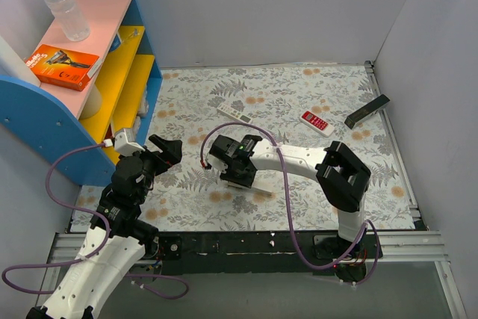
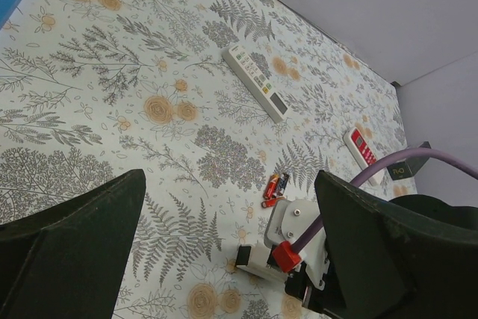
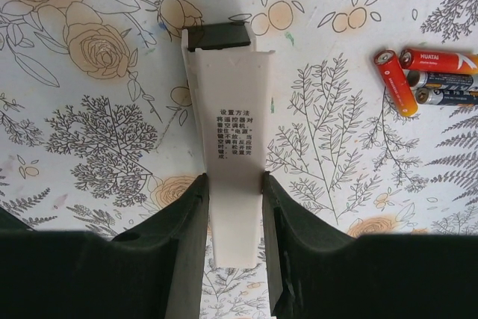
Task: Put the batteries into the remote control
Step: Load the battery cover into the remote control.
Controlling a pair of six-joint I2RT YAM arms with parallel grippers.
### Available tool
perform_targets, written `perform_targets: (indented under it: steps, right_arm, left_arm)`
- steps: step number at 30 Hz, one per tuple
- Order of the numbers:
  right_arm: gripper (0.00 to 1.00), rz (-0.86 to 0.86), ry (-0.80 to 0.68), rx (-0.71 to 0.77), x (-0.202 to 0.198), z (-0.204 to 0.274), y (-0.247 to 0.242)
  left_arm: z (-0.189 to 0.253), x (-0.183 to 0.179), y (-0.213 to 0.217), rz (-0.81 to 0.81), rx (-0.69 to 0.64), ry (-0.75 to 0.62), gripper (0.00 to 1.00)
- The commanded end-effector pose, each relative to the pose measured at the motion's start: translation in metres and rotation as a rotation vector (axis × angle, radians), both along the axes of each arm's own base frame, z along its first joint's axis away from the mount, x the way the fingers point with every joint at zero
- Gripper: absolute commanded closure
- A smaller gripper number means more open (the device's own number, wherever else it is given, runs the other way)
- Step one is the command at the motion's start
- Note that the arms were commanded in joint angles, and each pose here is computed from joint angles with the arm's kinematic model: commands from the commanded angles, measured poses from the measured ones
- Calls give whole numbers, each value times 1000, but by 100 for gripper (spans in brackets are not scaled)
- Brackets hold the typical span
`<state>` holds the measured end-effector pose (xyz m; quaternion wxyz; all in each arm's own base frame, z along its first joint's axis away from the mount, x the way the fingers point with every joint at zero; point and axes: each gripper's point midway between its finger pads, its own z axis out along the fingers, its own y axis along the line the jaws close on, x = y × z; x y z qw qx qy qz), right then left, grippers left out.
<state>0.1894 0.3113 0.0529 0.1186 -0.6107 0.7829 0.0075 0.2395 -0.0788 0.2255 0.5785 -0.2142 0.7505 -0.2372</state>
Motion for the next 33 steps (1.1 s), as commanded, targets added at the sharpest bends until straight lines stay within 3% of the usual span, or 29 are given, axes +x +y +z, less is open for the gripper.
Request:
perform_targets:
  steps: [1,33]
  right_arm:
    - [71,14,8,10,2,-6,4]
    - [69,64,-29,-35,5,13,-14]
  left_arm:
    - [-1,-1,-3,-17,-5,5,2]
    - [-6,0,-7,-31,-7,19,2]
